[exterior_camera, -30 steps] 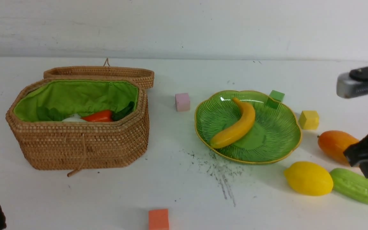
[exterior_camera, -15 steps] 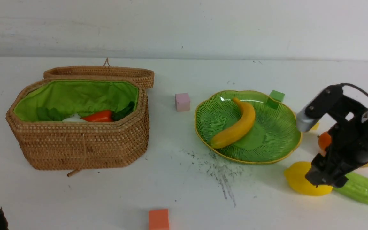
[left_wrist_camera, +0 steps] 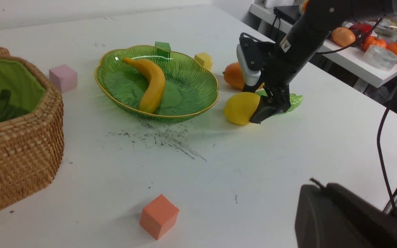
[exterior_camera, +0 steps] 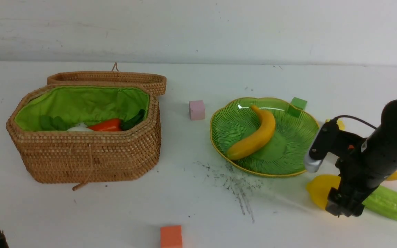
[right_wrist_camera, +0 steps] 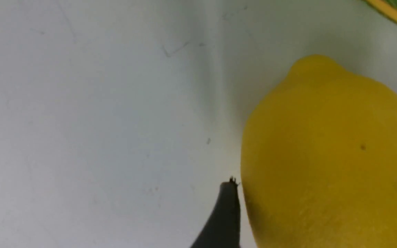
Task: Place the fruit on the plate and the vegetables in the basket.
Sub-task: Use the right arm to grab a lemon and put it into the right plate
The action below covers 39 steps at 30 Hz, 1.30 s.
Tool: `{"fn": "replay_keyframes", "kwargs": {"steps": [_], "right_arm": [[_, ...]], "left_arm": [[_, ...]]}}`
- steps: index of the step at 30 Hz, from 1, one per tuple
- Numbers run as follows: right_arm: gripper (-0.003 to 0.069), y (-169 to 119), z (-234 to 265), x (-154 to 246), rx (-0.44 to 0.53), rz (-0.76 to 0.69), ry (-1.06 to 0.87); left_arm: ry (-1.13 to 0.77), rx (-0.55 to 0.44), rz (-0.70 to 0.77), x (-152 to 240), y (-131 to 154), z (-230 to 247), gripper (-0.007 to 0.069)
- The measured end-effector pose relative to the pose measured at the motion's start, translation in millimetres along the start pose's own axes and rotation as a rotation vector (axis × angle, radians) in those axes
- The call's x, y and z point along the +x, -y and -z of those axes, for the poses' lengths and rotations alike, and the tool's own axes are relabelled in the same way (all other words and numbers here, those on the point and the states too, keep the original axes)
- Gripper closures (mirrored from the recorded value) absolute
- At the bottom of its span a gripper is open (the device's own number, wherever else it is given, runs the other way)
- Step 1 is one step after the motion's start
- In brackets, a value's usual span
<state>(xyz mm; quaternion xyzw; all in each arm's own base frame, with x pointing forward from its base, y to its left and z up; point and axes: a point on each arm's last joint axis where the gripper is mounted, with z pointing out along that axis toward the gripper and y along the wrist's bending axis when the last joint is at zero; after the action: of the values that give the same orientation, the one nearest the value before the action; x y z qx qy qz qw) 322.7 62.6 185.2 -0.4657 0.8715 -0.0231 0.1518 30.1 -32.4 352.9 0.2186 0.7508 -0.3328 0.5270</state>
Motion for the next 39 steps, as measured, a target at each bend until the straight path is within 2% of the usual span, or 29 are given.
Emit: {"fn": "replay_keyframes", "kwargs": {"steps": [8,14,19,28,31,33,36,38,39], "right_arm": [[0.0023,-0.8,-20.5,0.2,-0.037,-0.02,-0.014],[0.0092,-1.4,-22.1,0.2,-0.045,-0.027,-0.015],[0.0092,-2.3,-21.9,0.4,-0.056,-0.032,-0.019],[0.0092,-18.4,18.4,-1.4,-0.176,-0.135,0.019],[0.0092,-26.1,46.4,-5.4,-0.209,-0.235,0.095],[0.0092,-25.9,62.6,-13.3,-0.19,-0.337,0.21],[0.0092,-17.4,72.8,-24.3,-0.132,-0.461,0.362],[0.0092,-2.6,76.2,-35.7,-0.045,-0.64,0.54],[0.0092,-1.3,76.4,-36.5,-0.033,-0.643,0.548]], "left_arm": [[0.0,0.0,0.001,0.0,0.0,0.0,0.0619],[-0.001,0.004,0.006,0.1,0.4,0.0,0.0619],[-0.003,0.008,0.012,0.2,0.8,0.0,0.0617],[0.0,0.01,0.012,0.0,0.9,0.0,0.0611],[0.019,0.017,0.012,-1.8,1.5,0.0,0.0608],[0.042,0.024,0.012,-3.8,2.1,0.1,0.0607],[0.082,0.036,0.012,-7.5,3.2,0.4,0.0607],[0.132,0.049,0.009,-11.9,4.4,0.9,0.0606],[0.139,0.052,0.009,-12.6,4.6,1.0,0.0605]]}}
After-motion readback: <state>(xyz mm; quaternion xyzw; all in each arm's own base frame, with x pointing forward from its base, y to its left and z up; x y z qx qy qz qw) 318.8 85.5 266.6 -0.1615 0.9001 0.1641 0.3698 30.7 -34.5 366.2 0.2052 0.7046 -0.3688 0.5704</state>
